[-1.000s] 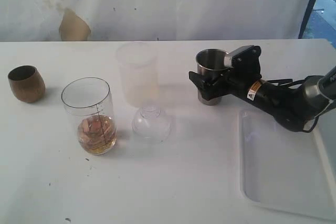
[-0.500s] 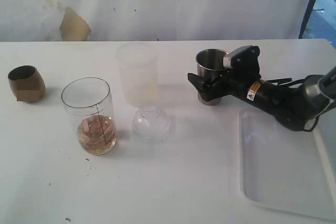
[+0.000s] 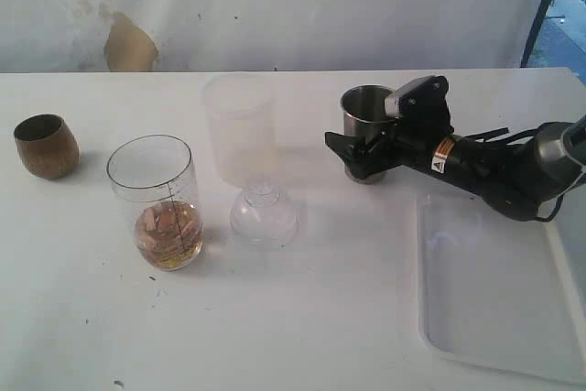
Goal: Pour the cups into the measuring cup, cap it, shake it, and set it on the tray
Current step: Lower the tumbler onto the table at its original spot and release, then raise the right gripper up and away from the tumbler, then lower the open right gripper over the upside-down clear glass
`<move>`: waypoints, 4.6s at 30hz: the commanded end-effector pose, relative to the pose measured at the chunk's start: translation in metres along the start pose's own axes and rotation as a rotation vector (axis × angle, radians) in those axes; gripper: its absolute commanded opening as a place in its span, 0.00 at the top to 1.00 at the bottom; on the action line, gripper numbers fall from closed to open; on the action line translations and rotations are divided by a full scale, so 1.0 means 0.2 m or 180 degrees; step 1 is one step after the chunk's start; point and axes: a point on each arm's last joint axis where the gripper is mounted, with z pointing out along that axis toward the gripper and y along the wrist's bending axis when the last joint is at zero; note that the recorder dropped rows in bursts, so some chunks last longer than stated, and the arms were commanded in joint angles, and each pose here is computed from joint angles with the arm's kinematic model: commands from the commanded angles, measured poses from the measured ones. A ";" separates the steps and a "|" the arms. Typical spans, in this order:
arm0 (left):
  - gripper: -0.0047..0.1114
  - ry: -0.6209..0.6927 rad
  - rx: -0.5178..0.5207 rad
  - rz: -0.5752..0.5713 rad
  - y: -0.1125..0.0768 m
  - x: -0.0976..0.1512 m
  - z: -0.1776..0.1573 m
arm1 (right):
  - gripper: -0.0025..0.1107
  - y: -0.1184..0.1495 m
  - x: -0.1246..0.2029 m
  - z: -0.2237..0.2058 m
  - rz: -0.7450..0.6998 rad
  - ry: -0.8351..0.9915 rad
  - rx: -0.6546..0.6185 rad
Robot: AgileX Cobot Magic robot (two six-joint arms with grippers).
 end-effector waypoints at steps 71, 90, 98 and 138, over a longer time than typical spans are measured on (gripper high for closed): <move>0.96 -0.0025 0.0027 -0.0048 0.00 0.00 0.00 | 0.05 0.36 -0.57 -0.71 0.0658 0.0548 0.0305; 0.96 -0.0025 0.0027 -0.0048 0.00 0.00 0.00 | 0.05 0.68 -1.15 -0.51 -0.1058 0.0628 0.1548; 0.96 -0.0025 0.0027 -0.0048 0.00 0.00 0.00 | 0.05 0.74 -1.16 -0.52 0.0092 0.2964 0.1147; 0.96 -0.0025 0.0027 -0.0048 0.00 0.00 0.00 | 0.47 0.83 -0.92 0.02 -0.0050 0.3452 0.0096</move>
